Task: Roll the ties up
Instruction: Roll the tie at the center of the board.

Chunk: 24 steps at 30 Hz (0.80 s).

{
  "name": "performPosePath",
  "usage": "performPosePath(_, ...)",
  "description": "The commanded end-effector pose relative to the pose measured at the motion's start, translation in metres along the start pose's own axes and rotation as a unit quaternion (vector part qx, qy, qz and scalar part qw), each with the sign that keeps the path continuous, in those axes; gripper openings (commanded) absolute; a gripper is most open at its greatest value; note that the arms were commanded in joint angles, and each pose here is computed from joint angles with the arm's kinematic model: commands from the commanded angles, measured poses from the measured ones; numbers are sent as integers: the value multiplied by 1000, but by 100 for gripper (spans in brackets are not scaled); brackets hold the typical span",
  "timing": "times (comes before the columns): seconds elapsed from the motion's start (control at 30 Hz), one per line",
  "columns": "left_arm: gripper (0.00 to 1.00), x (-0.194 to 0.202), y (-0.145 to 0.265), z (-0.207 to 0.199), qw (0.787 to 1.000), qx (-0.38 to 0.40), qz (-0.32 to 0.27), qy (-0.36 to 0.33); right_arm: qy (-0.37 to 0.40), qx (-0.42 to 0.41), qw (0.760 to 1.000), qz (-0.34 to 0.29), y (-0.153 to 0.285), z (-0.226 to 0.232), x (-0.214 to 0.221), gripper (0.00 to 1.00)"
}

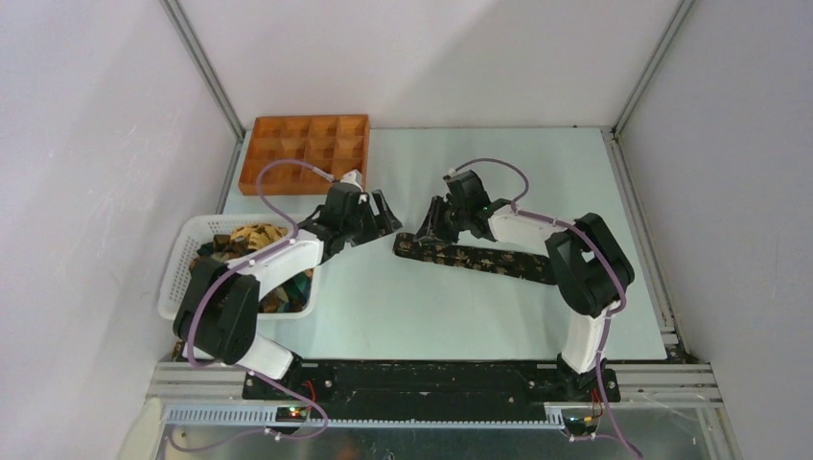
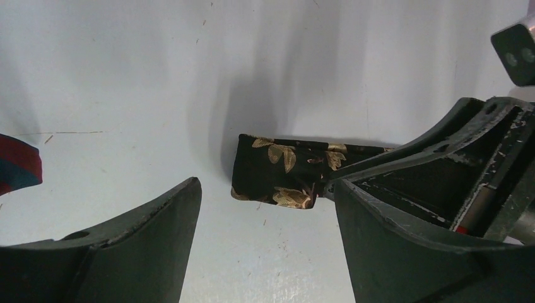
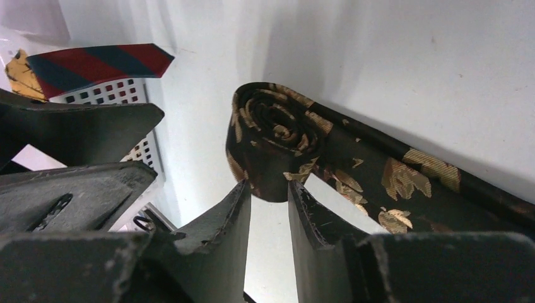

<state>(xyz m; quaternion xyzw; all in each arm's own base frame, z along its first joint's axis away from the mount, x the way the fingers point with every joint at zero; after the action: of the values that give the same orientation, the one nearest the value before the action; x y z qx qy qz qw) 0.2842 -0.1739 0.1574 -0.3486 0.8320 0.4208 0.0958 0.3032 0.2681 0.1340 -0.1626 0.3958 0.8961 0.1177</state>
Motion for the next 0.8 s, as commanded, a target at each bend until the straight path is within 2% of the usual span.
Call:
performPosePath(0.0,83,4,-6,-1,1000,15,4,5,-3,-17,1000,-14,-8,5,-6,31)
performPosePath(0.5,82,11,-14,6,1000,5,20,6,3,-32,999,-26,-2,13,-10,30)
performPosePath(0.77,82,14,-16,9,1000,-2,24,5,6,-11,1000,-13,-13,8,-5,29)
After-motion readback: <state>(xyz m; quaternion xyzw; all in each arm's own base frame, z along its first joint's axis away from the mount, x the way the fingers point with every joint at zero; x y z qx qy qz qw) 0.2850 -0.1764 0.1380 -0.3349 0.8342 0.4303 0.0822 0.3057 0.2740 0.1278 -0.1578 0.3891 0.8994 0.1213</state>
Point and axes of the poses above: each gripper's point midway between its finger pads, its own y axis back along the fingers, its own z axis along the line the jaws close on, x = y × z, the point moved 9 cm from there along y, back along the fingers, and after that the axes turned 10 degrees about y, right-handed, at the moved point
